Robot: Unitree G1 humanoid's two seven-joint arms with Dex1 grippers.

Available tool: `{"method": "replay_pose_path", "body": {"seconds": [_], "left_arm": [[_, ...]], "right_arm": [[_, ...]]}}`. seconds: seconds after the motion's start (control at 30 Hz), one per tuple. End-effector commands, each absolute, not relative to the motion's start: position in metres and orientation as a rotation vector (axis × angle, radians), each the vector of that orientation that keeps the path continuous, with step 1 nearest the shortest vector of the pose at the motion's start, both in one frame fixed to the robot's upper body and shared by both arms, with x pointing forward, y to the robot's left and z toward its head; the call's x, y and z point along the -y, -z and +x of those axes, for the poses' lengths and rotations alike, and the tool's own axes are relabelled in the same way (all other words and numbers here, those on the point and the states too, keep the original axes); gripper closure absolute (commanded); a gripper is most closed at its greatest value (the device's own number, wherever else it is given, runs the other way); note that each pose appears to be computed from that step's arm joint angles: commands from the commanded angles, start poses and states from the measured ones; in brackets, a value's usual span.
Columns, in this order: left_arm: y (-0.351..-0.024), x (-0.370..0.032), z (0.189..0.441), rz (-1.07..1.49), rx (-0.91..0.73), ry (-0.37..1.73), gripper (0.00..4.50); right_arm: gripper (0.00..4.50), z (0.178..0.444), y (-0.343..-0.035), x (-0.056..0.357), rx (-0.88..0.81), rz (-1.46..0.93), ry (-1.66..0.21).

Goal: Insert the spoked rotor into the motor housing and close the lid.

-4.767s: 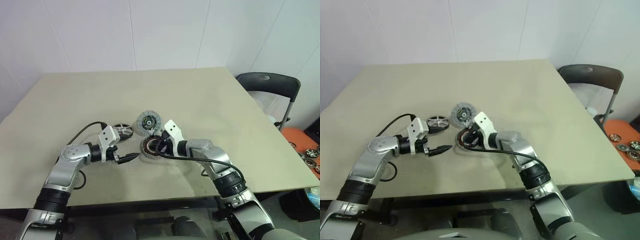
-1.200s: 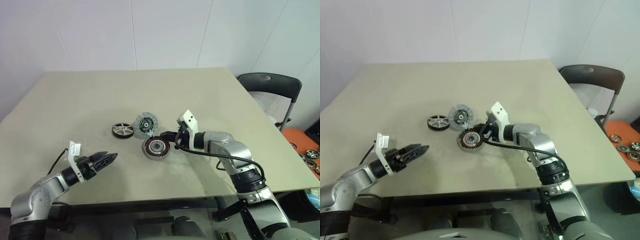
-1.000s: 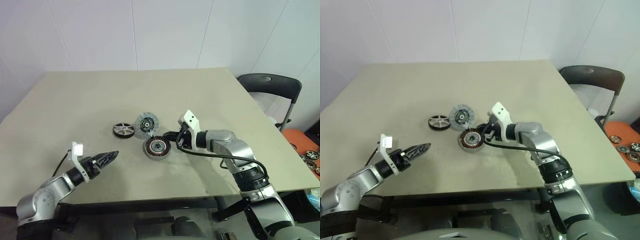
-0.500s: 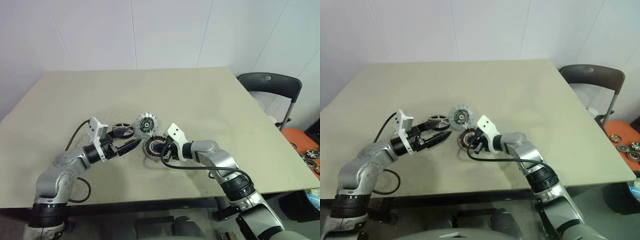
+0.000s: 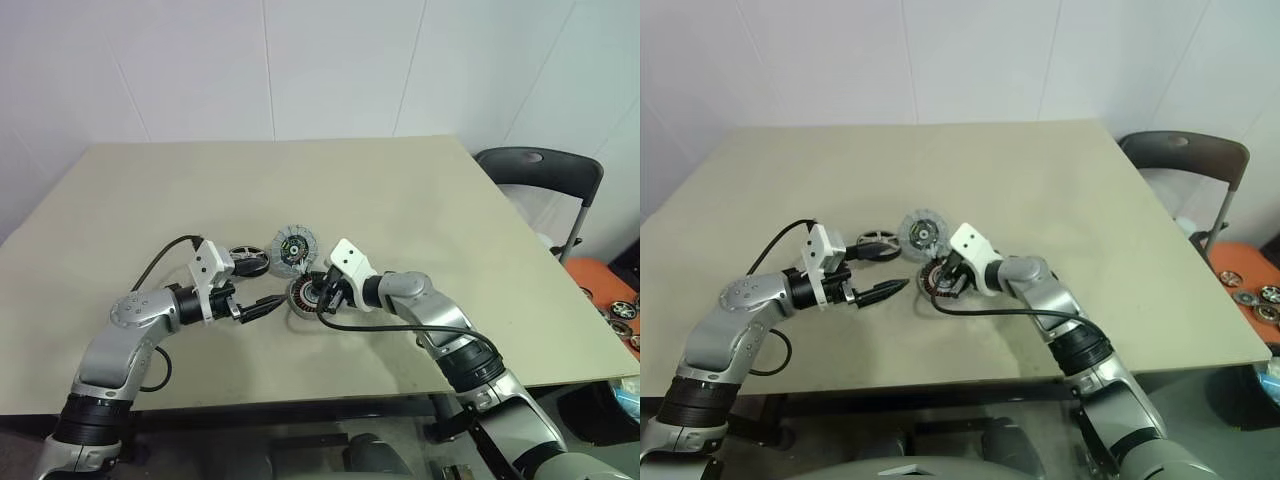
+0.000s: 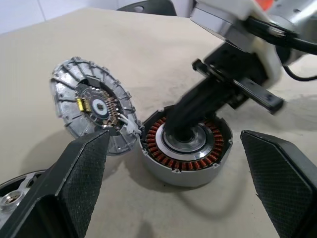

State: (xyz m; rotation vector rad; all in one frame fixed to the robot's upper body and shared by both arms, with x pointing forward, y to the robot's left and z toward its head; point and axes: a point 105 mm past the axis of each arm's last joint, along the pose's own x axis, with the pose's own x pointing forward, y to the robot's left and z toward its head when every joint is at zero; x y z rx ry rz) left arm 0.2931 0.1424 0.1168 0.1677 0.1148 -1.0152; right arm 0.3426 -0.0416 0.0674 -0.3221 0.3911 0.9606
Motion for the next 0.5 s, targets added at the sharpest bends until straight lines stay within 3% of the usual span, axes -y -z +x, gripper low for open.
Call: {"method": "replay_pose_path", "body": {"seconds": [0.03, 0.2, 0.33, 0.5], "left_arm": [[-0.124, -0.142, 0.294, 0.219, -0.081, 1.03, 0.0], [-0.121, -0.145, 0.294, 0.229, -0.089, 1.028, 0.0], [-0.118, -0.145, 0.295, 0.232, -0.097, 1.03, 0.0], [-0.121, -0.145, 0.298, 0.197, -0.084, 1.013, 0.0]], "right_arm": [[4.47, 0.346, -0.062, 0.052, -0.435, -0.331, -0.924], [4.47, 0.341, -0.059, 0.052, -0.446, -0.318, -0.951], [4.47, 0.322, -0.086, 0.028, -0.341, -0.173, -1.106], [4.47, 0.329, -0.081, 0.033, -0.348, -0.208, -1.052]]}}
